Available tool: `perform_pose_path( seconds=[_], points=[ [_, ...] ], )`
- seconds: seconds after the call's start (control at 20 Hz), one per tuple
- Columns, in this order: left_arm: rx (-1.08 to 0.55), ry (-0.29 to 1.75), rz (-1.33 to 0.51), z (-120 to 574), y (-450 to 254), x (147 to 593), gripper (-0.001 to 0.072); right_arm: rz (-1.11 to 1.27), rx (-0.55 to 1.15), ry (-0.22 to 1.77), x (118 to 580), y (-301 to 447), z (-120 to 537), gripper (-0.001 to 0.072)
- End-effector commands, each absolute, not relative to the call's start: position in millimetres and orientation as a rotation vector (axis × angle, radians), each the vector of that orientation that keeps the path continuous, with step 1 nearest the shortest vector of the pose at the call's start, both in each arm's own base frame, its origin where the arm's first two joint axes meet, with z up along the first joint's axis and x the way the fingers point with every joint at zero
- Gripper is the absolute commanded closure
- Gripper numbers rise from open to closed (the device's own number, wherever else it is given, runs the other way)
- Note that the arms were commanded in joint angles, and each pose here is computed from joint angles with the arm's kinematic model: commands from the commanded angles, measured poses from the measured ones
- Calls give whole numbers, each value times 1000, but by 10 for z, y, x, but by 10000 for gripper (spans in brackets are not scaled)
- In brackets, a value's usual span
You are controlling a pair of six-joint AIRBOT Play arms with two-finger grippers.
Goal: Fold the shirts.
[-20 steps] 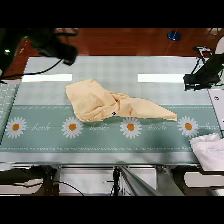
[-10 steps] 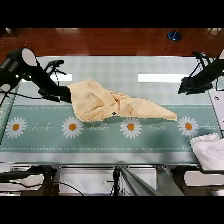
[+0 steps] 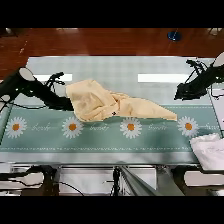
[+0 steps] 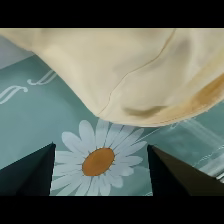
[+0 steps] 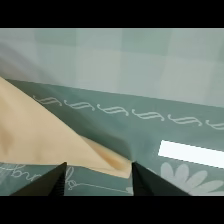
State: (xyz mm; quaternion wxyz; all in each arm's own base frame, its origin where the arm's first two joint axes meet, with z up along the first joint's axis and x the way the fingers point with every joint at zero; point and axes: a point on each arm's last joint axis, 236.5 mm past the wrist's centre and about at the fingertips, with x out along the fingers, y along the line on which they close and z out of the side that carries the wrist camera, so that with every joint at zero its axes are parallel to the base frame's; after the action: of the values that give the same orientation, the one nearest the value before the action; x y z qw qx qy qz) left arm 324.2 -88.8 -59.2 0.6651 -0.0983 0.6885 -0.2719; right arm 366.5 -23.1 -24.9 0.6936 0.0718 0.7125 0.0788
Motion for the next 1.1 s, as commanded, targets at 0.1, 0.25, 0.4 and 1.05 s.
perform_pose_path(
  seconds=[0.1, 0.25, 0.4, 1.05],
  points=[
    [-606, 1340, -675, -438, -740, 3530, -13, 180, 160, 1597, 3646, -229, -260, 232],
    [-641, 1409, -690, -671, -827, 3475, -13, 180, 160, 1600, 3641, -229, -260, 232],
    [-625, 1466, -716, -884, -1046, 3432, -13, 180, 160, 1600, 3639, -230, -260, 233],
    [-636, 1525, -662, -877, -1357, 3586, 678, 162, 166, 1653, 3520, -250, -256, 257]
  ],
)
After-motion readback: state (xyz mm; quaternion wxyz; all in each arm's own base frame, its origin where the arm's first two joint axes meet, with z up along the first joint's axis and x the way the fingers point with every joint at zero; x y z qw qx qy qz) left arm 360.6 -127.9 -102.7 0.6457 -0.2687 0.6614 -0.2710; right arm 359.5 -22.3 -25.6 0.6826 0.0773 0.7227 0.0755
